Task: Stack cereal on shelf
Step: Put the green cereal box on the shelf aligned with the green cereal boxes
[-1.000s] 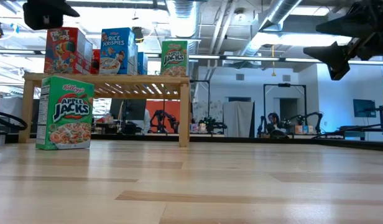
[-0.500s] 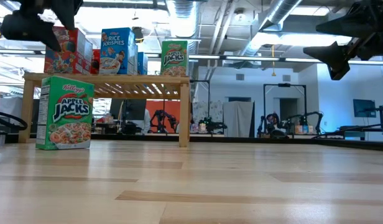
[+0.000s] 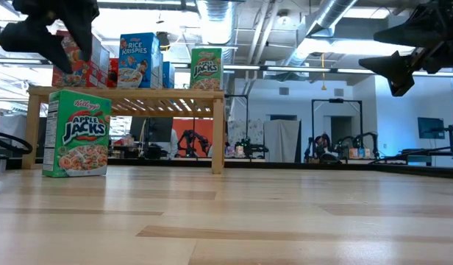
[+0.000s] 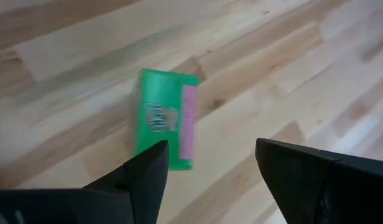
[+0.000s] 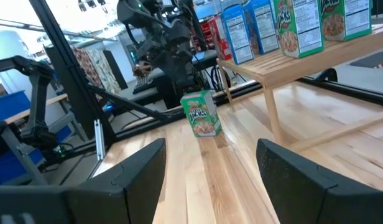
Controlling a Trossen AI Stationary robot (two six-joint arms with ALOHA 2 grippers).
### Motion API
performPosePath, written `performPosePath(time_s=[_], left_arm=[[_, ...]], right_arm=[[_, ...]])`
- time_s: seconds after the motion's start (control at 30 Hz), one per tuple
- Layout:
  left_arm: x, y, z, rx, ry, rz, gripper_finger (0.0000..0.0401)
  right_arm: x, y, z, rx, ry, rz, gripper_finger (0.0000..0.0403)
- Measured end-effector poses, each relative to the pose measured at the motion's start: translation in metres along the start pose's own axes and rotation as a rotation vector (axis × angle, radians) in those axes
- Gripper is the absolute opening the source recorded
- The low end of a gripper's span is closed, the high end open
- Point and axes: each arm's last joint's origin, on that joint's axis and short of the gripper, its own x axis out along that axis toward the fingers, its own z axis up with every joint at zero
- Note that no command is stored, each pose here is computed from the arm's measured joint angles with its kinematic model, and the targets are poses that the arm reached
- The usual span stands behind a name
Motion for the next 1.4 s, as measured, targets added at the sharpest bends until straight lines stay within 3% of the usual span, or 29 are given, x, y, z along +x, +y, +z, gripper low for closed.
performPosePath(time_s=[0.47,1.0,1.4], left_arm=[[0.014,0.0,-0.001,0.078,-0.017,0.113,0.0233],[0.037,-0.005,-0.002,0.087,-0.002,0.222,0.0341],[0.051,-0.006,-0.006,0.116,0.016,0.306,0.035]], right_arm=[[0.0,0.0,-0.001,-0.004,0.008,-0.002,0.0276],[0.0,-0.002,-0.007,-0.032,0.063,-0.022,0.0276],[-0.001,-0.004,-0.011,-0.054,0.106,-0.036,0.0276]])
